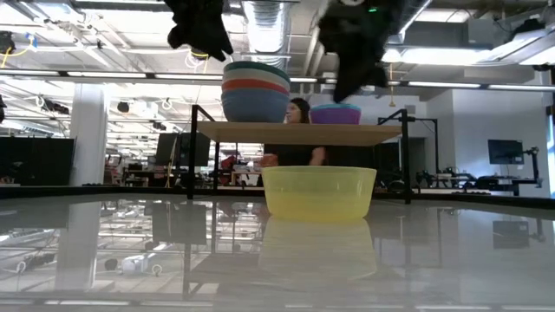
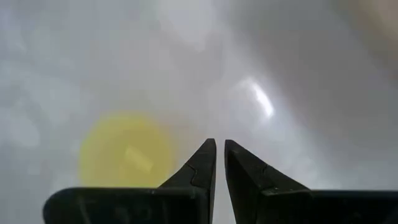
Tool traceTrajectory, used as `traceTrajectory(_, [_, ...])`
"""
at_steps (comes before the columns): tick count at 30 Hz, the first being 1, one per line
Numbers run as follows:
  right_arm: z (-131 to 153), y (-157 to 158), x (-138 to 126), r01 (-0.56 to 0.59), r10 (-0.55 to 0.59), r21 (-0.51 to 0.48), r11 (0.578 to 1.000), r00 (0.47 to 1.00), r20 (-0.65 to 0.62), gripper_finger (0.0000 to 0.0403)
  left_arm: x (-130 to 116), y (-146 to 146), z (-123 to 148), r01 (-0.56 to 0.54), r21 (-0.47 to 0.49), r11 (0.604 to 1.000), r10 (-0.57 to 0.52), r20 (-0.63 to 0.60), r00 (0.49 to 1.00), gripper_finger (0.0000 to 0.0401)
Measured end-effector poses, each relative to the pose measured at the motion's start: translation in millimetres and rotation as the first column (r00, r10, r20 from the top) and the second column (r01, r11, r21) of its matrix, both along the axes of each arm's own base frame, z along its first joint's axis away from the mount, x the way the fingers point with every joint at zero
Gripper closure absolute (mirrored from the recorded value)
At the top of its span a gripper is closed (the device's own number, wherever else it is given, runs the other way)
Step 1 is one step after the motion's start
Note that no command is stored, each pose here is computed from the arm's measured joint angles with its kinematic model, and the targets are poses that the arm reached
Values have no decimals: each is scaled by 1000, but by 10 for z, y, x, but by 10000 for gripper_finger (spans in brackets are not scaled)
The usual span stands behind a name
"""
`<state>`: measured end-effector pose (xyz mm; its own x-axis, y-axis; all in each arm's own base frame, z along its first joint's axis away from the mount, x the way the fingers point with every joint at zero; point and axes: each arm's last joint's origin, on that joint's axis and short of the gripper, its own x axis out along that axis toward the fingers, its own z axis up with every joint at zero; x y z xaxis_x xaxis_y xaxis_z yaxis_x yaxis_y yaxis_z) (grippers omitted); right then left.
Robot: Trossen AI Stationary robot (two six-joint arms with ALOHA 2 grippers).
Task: Place and stack bowls onto a shelf
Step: Stack the green bowl on top of the light blue bowl on the shelf
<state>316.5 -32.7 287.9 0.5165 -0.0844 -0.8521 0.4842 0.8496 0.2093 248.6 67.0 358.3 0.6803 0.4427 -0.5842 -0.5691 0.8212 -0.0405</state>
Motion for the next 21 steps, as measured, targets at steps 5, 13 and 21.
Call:
traceTrajectory(5, [-47,293,-332,26,-26,80,996,1000,-8,343,36,-262,-329,62,-41,997,-58,81,995,260])
traceTrajectory(13, [-255,659,-802,109,-66,172,979,969,-239,331,337,-608,-780,294,-10,956,-290,130,948,260])
traceTrajectory(21, [-462,1124,-984,12,61,200,980,933,-355,260,656,-822,-976,429,5,903,-422,195,885,260])
